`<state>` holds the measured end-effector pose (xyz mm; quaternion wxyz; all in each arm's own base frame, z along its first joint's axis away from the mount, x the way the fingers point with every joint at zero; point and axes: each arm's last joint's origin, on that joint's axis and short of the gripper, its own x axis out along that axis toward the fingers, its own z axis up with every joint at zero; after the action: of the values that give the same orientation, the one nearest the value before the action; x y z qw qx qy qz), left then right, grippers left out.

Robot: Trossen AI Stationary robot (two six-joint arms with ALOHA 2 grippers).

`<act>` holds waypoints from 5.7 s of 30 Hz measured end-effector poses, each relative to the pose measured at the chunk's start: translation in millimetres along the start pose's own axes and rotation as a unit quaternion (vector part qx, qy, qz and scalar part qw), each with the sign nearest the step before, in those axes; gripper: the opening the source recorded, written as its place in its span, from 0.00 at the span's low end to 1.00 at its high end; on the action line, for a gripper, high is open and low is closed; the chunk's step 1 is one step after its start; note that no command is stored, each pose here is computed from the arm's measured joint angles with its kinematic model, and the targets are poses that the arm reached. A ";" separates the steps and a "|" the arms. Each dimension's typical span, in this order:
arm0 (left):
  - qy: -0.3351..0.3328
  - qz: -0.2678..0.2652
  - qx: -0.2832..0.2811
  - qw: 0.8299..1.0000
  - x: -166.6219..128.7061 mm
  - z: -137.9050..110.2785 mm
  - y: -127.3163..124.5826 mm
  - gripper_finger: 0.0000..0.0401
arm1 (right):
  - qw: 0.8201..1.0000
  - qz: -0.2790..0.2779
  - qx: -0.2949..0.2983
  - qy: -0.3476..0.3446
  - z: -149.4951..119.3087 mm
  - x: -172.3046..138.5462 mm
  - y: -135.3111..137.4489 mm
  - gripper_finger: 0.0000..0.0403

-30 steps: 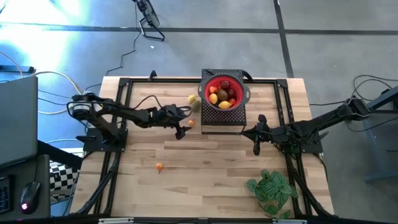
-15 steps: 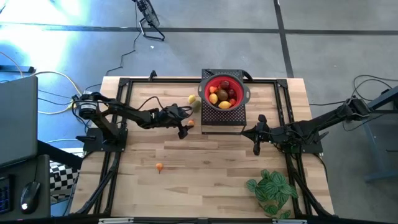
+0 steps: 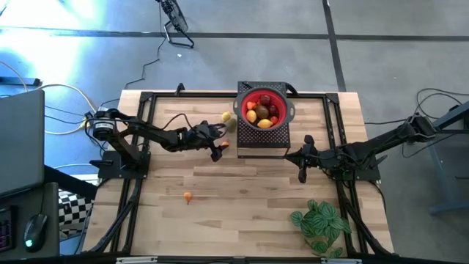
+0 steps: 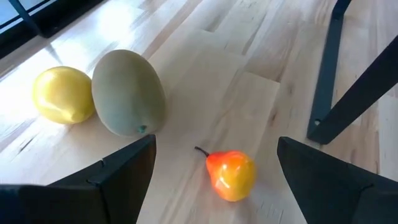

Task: Pick & Place Fruit
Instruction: Put the orange pear into the red strainer bowl on the shelf

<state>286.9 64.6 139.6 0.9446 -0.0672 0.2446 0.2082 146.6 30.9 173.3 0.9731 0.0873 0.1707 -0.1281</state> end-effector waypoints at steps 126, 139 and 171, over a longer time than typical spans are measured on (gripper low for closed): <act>0.024 0.007 -0.086 0.996 30.5 -30.9 -2.0 0.34 | 1.000 0.000 -0.001 0.002 -0.5 0.0 -0.1 0.00; 0.024 0.007 -0.086 0.996 30.4 -31.0 -1.9 0.33 | 1.000 -0.001 -0.001 0.002 -0.5 0.0 -0.2 0.00; -0.043 -0.026 -0.083 0.995 -18.8 23.5 -0.8 0.33 | 1.000 0.000 -0.001 0.002 -0.5 0.0 -0.1 0.00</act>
<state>282.5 62.5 169.3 0.9506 -0.1427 0.1834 0.2056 146.4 30.9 172.8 0.9728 0.0864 0.1727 -0.1280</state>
